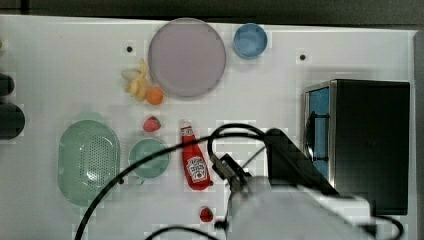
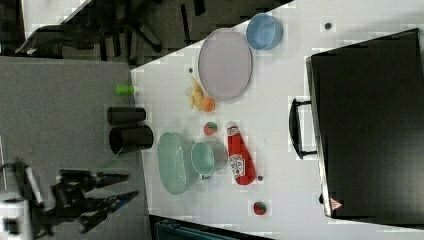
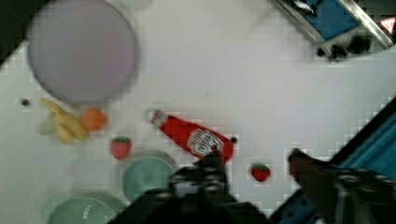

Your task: Flap open oven.

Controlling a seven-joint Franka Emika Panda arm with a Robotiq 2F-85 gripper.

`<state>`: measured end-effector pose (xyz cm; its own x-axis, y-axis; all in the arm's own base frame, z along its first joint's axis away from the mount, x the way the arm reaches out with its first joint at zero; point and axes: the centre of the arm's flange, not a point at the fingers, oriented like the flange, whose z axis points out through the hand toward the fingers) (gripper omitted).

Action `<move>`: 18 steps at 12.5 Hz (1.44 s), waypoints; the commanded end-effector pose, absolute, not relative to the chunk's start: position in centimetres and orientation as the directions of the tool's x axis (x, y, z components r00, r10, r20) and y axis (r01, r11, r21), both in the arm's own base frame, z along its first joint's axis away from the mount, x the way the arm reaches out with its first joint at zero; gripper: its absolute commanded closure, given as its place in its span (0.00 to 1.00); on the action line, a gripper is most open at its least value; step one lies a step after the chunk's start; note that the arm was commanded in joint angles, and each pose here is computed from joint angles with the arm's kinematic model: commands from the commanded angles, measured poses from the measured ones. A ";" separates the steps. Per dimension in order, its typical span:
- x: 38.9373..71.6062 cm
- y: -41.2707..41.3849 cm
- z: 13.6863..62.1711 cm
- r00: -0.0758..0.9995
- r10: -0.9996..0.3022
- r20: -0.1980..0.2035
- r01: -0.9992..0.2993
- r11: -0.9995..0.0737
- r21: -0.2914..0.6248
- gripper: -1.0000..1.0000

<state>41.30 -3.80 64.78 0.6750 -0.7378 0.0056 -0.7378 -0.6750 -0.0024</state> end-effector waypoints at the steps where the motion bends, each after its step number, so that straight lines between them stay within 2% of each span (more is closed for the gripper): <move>1: 42.5 -5.5 61.5 0.679 -0.732 -0.058 -0.731 -0.681 0.037 0.78; 2: 42.6 -6.3 61.2 0.668 -0.741 -0.065 -0.741 -0.671 0.038 0.82; 4: 43.1 -8.1 60.0 0.687 -0.721 -0.090 -0.721 -0.691 0.041 0.83; 6: 43.7 -10.2 58.5 0.770 -0.627 -0.120 -0.628 -0.778 0.030 0.83; 8: 44.5 -13.0 56.5 0.851 -0.509 -0.132 -0.513 -0.858 0.002 0.83; 11: 45.8 -17.6 53.5 0.939 -0.329 -0.100 -0.333 -0.943 -0.025 0.83; 14: 47.1 -21.6 50.1 0.987 -0.152 -0.046 -0.152 -0.988 -0.006 0.83; 16: 47.9 -24.0 47.5 0.998 -0.069 -0.013 -0.069 -0.997 0.029 0.83; 18: 48.4 -25.6 44.6 1.000 -0.024 0.002 -0.025 -0.998 0.057 0.83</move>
<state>48.63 -26.31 45.28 0.9827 -0.1829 0.0295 -0.1842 -0.9816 0.0504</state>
